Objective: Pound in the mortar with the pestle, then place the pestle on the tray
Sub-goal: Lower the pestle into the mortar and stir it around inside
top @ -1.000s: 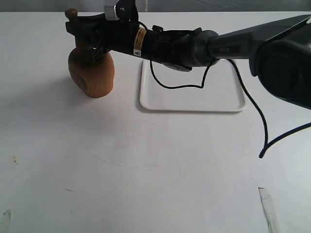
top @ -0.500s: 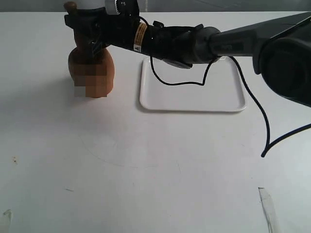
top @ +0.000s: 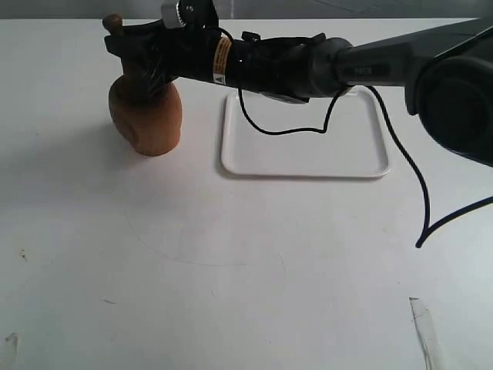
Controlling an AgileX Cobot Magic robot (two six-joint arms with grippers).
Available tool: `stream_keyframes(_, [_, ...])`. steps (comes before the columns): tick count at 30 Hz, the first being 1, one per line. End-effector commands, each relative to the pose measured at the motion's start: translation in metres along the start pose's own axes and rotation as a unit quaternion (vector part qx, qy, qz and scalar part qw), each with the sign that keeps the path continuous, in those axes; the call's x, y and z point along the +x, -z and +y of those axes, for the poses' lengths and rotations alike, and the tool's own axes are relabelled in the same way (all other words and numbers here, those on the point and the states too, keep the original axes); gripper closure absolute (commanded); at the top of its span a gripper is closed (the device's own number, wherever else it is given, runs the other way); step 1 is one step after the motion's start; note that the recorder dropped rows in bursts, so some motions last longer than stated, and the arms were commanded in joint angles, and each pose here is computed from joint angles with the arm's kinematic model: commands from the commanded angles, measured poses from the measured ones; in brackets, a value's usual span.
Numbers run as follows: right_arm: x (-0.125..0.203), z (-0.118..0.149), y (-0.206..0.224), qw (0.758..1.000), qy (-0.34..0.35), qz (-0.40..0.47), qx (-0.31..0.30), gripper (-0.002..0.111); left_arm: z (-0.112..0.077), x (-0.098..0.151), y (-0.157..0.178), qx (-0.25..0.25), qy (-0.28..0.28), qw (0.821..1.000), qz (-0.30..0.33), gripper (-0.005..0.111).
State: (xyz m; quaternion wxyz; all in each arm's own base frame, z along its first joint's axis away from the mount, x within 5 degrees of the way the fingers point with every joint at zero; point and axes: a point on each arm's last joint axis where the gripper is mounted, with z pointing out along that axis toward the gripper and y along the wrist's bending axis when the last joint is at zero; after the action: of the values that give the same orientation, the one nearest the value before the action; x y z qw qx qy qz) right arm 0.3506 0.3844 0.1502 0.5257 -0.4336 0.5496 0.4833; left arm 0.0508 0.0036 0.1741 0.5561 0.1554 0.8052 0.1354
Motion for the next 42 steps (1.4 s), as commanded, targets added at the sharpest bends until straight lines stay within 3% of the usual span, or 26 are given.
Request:
stream_keyframes(1, [-0.028,0.001,0.002,0.999,0.017,-0.044,0.006,0.108,-0.001,0.000,0.000,0.004,0.006,1.000,-0.004,0.107])
stream_keyframes(6, [-0.067,0.008,0.006,0.996,0.055,-0.069,0.003,0.108,-0.001,0.000,0.000,0.004,0.006,1.000,-0.004,0.107])
stream_keyframes(9, [-0.068,0.010,0.006,0.996,0.058,-0.061,-0.003,0.108,-0.001,0.000,0.000,0.004,0.006,1.000,-0.004,0.107])
stream_keyframes(17, [-0.007,0.004,0.000,1.000,0.012,0.008,-0.005,0.108,-0.001,0.000,0.000,0.004,0.006,1.000,-0.004,0.107])
stream_keyframes(22, [0.011,0.002,0.000,1.000,0.001,0.021,-0.005,0.108,-0.001,0.000,0.000,0.004,0.006,1.000,-0.004,0.107])
stream_keyframes(31, [-0.069,0.006,-0.003,0.994,0.033,-0.094,-0.036,0.108,-0.001,0.000,0.000,0.004,0.006,1.000,-0.004,0.107])
stream_keyframes(34, [-0.075,0.008,-0.003,0.994,0.037,-0.095,-0.038,0.108,-0.001,0.000,0.000,0.004,0.006,1.000,-0.004,0.107])
stream_keyframes(36, [-0.064,0.006,-0.004,0.997,0.039,-0.061,-0.035,0.108,-0.001,0.000,0.000,0.004,0.006,1.000,-0.004,0.107])
stream_keyframes(42, [0.006,0.002,-0.010,0.998,-0.015,0.023,-0.049,0.108,-0.001,0.000,0.000,0.004,0.006,1.000,-0.004,0.107])
